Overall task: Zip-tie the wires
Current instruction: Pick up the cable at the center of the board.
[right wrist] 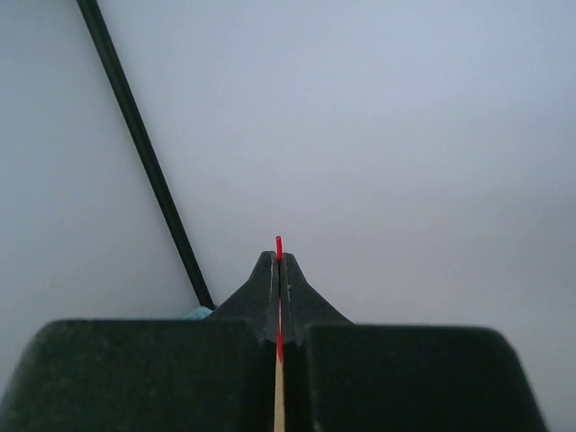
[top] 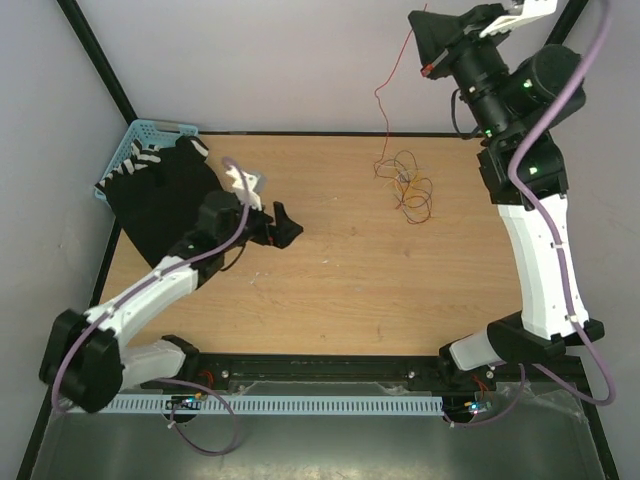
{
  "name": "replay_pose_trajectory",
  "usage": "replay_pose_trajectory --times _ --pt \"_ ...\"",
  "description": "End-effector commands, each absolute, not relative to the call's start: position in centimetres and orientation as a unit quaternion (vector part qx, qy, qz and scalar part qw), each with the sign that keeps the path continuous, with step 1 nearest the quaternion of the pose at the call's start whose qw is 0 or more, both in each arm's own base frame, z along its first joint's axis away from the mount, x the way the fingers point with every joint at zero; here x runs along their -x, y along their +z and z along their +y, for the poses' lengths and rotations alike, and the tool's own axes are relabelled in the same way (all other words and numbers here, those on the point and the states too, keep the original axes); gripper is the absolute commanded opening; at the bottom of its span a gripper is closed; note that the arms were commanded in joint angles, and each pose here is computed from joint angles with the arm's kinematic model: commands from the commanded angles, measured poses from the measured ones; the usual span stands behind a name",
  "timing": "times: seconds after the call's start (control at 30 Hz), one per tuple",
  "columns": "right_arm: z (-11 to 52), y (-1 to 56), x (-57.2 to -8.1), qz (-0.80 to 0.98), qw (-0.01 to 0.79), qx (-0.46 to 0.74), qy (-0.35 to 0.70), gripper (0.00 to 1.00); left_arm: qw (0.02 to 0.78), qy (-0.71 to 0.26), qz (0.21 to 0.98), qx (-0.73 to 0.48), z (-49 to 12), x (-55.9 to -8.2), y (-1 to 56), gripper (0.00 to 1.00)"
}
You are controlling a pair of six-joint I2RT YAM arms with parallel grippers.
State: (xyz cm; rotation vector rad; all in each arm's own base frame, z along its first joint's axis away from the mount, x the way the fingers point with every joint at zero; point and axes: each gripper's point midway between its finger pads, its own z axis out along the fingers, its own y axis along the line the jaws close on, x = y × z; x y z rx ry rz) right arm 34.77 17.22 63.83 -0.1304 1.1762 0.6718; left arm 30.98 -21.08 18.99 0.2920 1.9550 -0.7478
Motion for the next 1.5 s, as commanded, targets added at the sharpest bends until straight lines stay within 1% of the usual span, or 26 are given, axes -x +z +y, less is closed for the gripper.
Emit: replay_pose_trajectory --times 0.0,0.07,0.2,0.43,0.57,0.7,0.77,0.83,0.93,1.0,1.13,1.27,1.4,1.47 --pt "16.0 68.5 -30.1 0.490 0.803 0.064 0.332 0.00 0.492 -0.333 0.796 -0.111 -24.1 -32.9 19.0 0.99" --pt "15.0 69.6 -28.8 0.476 0.815 0.056 0.326 0.00 0.487 -0.340 0.795 -0.125 -25.9 -33.5 18.3 0.99" --pt "13.6 70.2 -26.8 0.465 0.824 0.046 0.320 0.00 0.519 -0.359 0.754 -0.179 -30.2 -34.6 17.7 0.99" --pt "12.5 69.3 -26.1 0.473 0.827 0.035 0.301 0.00 0.601 -0.448 0.624 -0.220 -38.2 -36.9 18.6 0.99" --pt "12.0 68.8 -25.7 0.475 0.829 0.030 0.294 0.00 0.605 -0.458 0.607 -0.235 -41.8 -38.7 17.6 0.99" --pt "11.7 68.2 -25.4 0.479 0.829 0.029 0.286 0.00 0.615 -0.461 0.584 -0.261 -44.9 -39.1 17.5 0.99" --pt "11.3 68.3 -25.0 0.477 0.832 0.029 0.280 0.00 0.617 -0.463 0.572 -0.279 -46.2 -39.0 17.3 0.98" --pt "11.0 68.4 -24.6 0.474 0.836 0.029 0.274 0.00 0.608 -0.471 0.570 -0.289 -47.0 -38.9 16.5 0.95" --pt "10.5 68.3 -24.0 0.472 0.840 0.027 0.266 0.00 0.597 -0.476 0.579 -0.288 -47.3 -38.9 15.2 0.87" --pt "10.0 68.1 -23.6 0.472 0.841 0.021 0.262 0.00 0.592 -0.472 0.591 -0.279 -47.3 -39.2 14.1 0.84" --pt "9.3 67.7 -22.9 0.472 0.843 0.010 0.256 0.00 0.587 -0.439 0.629 -0.258 -47.0 -40.3 12.2 0.83" --pt "9.0 67.3 -22.2 0.471 0.844 0.011 0.256 0.00 0.544 -0.373 0.707 -0.256 -46.8 -41.4 9.2 0.85" --pt "8.7 67.0 -21.6 0.471 0.844 0.009 0.256 0.00 0.524 -0.363 0.739 -0.218 -46.3 -42.0 8.6 0.86" --pt "8.6 66.8 -21.5 0.472 0.844 0.008 0.255 0.00 0.497 -0.365 0.762 -0.199 -46.0 -42.0 8.1 0.84"
